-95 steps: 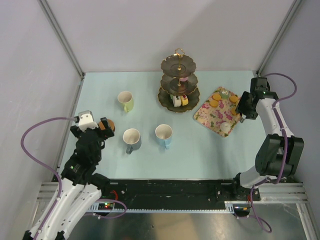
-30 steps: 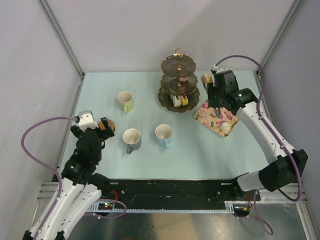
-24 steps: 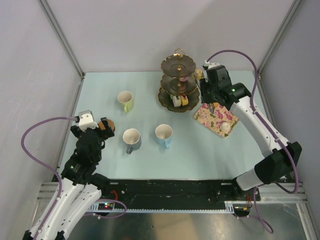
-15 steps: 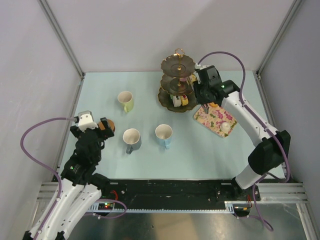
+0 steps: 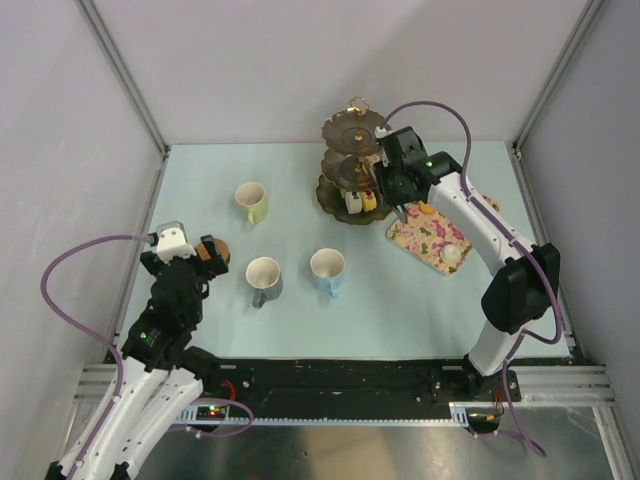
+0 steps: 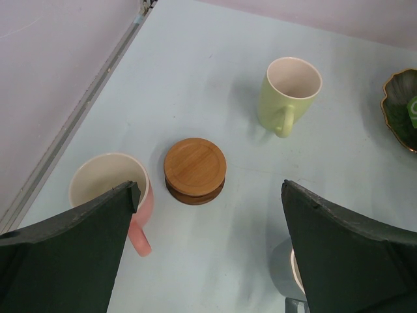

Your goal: Serve the afternoon tea

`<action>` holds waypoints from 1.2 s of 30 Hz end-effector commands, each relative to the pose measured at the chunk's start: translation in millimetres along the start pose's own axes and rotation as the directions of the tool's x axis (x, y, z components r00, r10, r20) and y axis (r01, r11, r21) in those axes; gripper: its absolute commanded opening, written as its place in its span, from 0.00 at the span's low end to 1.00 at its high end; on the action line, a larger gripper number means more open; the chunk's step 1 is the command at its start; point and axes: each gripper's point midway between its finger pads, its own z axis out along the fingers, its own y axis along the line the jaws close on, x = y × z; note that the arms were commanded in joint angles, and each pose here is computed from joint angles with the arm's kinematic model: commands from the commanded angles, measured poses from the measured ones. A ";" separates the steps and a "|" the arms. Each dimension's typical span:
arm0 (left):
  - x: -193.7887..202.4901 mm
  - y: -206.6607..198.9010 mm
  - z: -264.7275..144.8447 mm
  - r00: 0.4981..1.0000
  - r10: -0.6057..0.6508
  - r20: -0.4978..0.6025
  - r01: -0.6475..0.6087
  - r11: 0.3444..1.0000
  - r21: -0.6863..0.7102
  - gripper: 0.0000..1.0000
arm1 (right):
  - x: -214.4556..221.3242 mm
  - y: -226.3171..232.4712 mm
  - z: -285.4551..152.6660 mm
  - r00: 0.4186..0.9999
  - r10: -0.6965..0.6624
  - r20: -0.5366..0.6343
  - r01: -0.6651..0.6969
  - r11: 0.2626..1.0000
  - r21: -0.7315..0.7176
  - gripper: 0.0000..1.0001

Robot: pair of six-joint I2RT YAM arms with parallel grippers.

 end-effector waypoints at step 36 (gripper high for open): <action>-0.6 -4.4 4.2 1.000 0.013 0.001 -0.013 1.000 0.005 0.98 | 46.7 -147.7 -67.6 0.941 0.332 0.062 -0.337 0.911 0.240 0.56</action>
